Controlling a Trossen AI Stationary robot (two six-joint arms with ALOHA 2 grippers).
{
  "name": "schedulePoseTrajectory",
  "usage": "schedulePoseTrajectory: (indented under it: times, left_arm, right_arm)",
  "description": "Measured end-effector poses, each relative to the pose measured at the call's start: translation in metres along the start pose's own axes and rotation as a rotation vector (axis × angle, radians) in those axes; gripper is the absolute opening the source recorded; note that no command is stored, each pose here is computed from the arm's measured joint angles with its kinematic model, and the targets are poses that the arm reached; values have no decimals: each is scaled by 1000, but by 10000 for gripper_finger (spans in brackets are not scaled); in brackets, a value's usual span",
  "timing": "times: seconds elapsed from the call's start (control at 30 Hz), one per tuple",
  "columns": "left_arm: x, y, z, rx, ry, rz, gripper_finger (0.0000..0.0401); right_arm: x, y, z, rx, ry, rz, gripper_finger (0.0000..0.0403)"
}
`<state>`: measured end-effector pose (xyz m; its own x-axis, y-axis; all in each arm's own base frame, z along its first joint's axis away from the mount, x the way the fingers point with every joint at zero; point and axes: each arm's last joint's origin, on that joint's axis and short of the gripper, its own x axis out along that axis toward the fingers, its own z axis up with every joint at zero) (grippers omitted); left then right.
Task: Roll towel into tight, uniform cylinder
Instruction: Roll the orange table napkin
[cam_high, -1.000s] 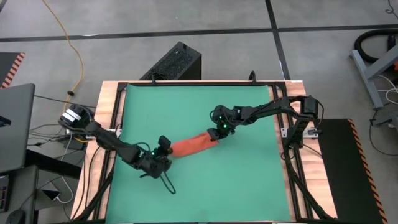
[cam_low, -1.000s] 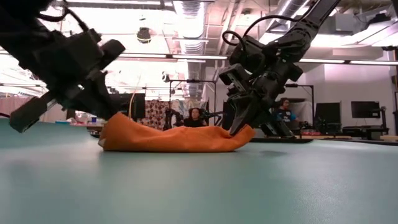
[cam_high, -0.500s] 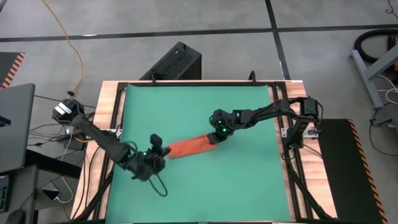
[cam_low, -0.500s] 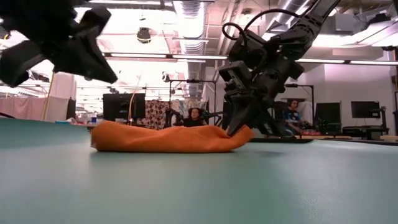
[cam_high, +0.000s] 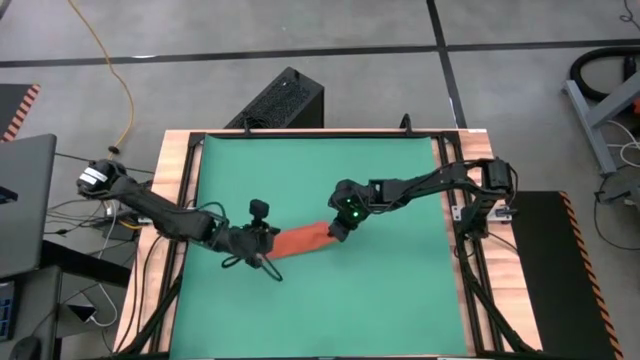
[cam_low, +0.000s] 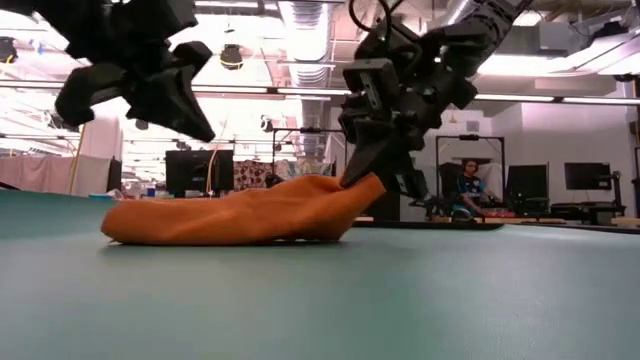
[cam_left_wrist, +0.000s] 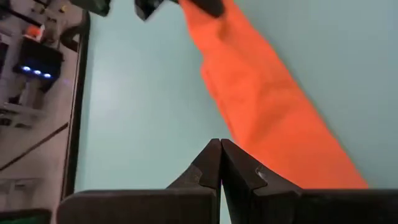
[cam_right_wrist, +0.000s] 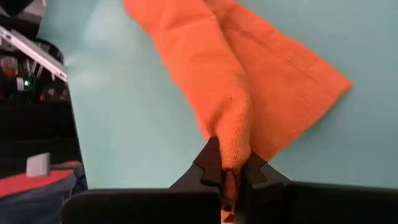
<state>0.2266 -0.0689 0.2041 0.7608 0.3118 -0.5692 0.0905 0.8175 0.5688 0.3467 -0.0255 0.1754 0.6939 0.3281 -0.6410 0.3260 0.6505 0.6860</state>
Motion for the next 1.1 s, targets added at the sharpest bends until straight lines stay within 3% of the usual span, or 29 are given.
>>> schedulePoseTrajectory:
  times: [0.13, 0.23, 0.3, 0.57, 0.73, 0.87, 1.1]
  left_arm:
    - [6, 11, 5, -42, -59, -1, 0]
    - [13, 14, 3, -69, -84, -129, 0]
    - [21, 15, -2, -101, -46, -165, 0]
    - [58, 19, -22, -121, 115, -138, 0]
    - [65, 17, -27, -135, 73, -365, 0]
    - [56, 16, -22, -168, 85, -481, 0]
    - [46, 6, -13, -142, 117, -551, 0]
  right_arm:
    - [0, 8, 2, -45, -12, -12, 18]
    - [1, 10, 0, -54, -11, -18, 18]
    - [2, 11, -1, -68, -7, -23, 18]
    - [4, 14, -6, -114, 9, -21, 18]
    - [5, 16, -8, -144, 14, -30, 18]
    - [5, 14, -8, -141, 6, -53, 18]
    - [3, 10, -4, -134, -21, -78, 19]
